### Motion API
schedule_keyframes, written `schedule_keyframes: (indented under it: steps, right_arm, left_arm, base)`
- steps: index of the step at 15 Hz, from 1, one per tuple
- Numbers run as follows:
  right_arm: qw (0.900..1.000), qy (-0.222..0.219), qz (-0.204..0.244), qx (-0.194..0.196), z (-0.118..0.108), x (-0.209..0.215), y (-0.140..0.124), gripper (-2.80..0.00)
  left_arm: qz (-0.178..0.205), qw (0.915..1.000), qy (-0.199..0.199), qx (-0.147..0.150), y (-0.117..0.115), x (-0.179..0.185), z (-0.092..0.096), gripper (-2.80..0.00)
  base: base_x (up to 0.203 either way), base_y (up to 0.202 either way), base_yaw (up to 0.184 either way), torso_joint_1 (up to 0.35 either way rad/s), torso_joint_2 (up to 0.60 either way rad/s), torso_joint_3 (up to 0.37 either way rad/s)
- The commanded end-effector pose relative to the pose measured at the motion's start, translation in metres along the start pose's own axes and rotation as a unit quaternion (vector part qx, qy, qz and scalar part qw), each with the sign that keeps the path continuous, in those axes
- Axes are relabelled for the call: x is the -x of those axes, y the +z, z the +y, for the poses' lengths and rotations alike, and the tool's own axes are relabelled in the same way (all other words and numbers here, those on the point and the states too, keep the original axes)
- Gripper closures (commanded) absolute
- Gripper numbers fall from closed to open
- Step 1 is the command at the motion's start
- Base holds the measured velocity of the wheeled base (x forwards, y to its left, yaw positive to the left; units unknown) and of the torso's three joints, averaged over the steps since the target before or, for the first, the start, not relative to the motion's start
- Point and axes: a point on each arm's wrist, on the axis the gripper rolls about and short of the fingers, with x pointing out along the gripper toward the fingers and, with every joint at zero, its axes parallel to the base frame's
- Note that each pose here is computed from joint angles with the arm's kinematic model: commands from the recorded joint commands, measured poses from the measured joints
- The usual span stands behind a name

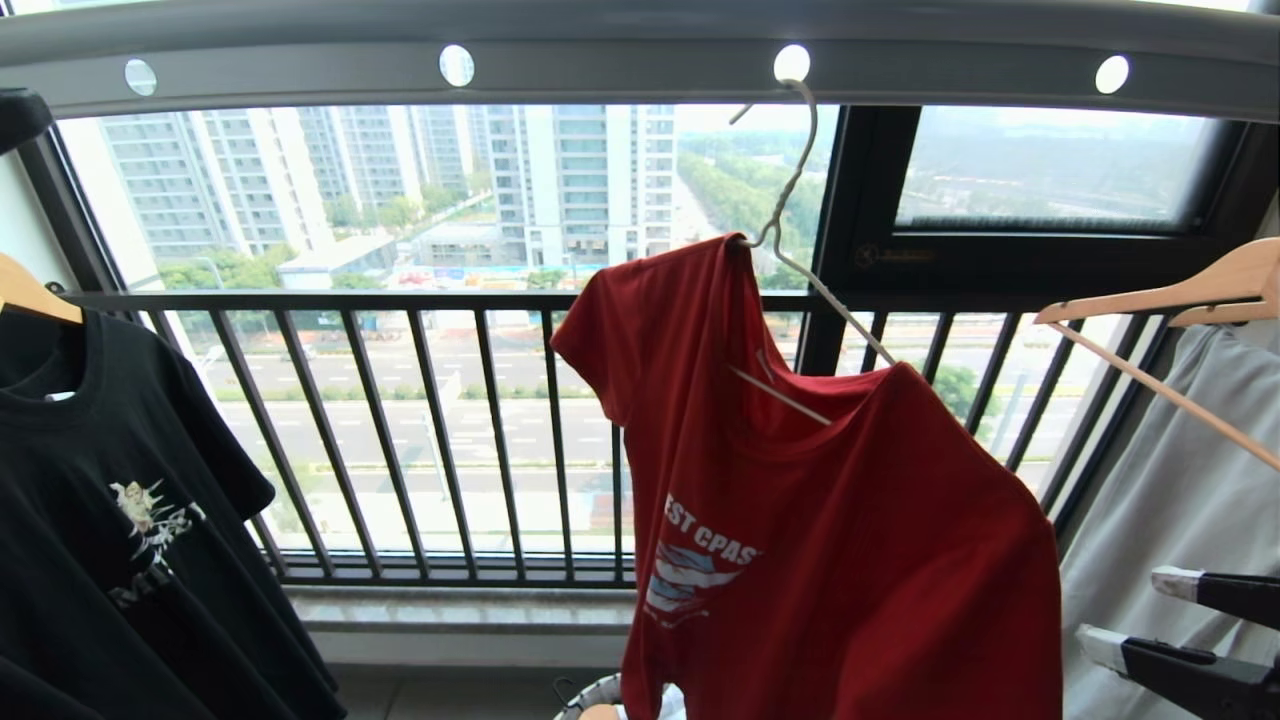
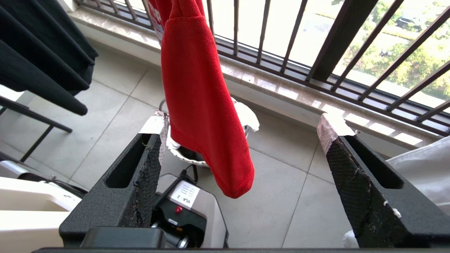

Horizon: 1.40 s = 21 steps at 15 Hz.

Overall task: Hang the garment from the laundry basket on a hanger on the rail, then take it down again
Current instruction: Take the clothes off the clothes rack

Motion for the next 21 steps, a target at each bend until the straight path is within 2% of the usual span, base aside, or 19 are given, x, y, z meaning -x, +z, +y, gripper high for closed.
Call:
schedule_keyframes:
  steps: [1, 2, 3, 5, 9, 13, 14, 15, 21]
  right_arm:
    - [1.000, 0.002, -0.010, 0.001, 0.000, -0.001, 0.005, -2.80]
    - [1.000, 0.003, -0.017, 0.002, 0.001, 0.001, 0.009, -2.50]
    - [1.000, 0.007, -0.024, 0.002, 0.001, 0.003, 0.013, 0.00]
    - [0.999, 0.012, -0.034, 0.004, 0.002, 0.003, 0.026, 0.00]
    - [0.998, 0.025, -0.055, 0.013, 0.005, 0.006, 0.064, 0.00]
    - [0.996, 0.051, -0.058, 0.034, 0.014, 0.003, 0.094, 0.00]
    - [0.996, 0.056, -0.052, 0.041, 0.016, -0.004, 0.099, -0.34]
    - [0.996, 0.060, -0.046, 0.048, 0.019, -0.011, 0.103, -2.80]
    - [0.993, 0.079, -0.039, 0.084, 0.037, -0.048, 0.144, -2.80]
  left_arm:
    - [0.000, 1.0000, -0.001, -0.001, 0.000, 0.001, 0.000, 0.00]
    - [0.000, 1.0000, -0.003, 0.000, 0.000, 0.001, 0.000, 0.00]
    - [0.002, 1.0000, -0.004, 0.000, 0.000, -0.001, 0.000, 0.00]
    - [0.018, 0.9998, -0.010, 0.002, -0.003, -0.001, -0.001, 0.00]
    - [0.046, 0.9977, -0.049, 0.011, -0.007, -0.004, -0.004, 0.00]
    - [0.055, 0.9970, -0.053, 0.012, -0.011, -0.010, -0.005, 0.00]
    - [0.057, 0.9967, -0.056, 0.014, -0.012, -0.011, -0.005, 0.00]
    - [0.060, 0.9961, -0.062, 0.017, -0.013, -0.013, -0.006, 0.00]
    - [0.071, 0.9950, -0.068, 0.019, -0.018, -0.019, -0.008, 0.00]
  base:
    - [0.000, 0.000, 0.000, 0.000, 0.00, 0.000]
    - [0.000, 0.000, 0.000, 0.000, 0.00, 0.000]
    - [0.000, 0.000, 0.000, 0.000, 0.00, 0.000]
    - [0.000, 0.000, 0.000, 0.000, 0.00, 0.000]
    - [0.000, 0.000, 0.000, 0.000, 0.00, 0.000]
    - [0.000, 0.000, 0.000, 0.000, 0.00, 0.000]
    - [0.000, 0.000, 0.000, 0.000, 0.00, 0.000]
    - [0.000, 0.000, 0.000, 0.000, 0.00, 0.000]
    - [0.000, 0.000, 0.000, 0.000, 0.00, 0.000]
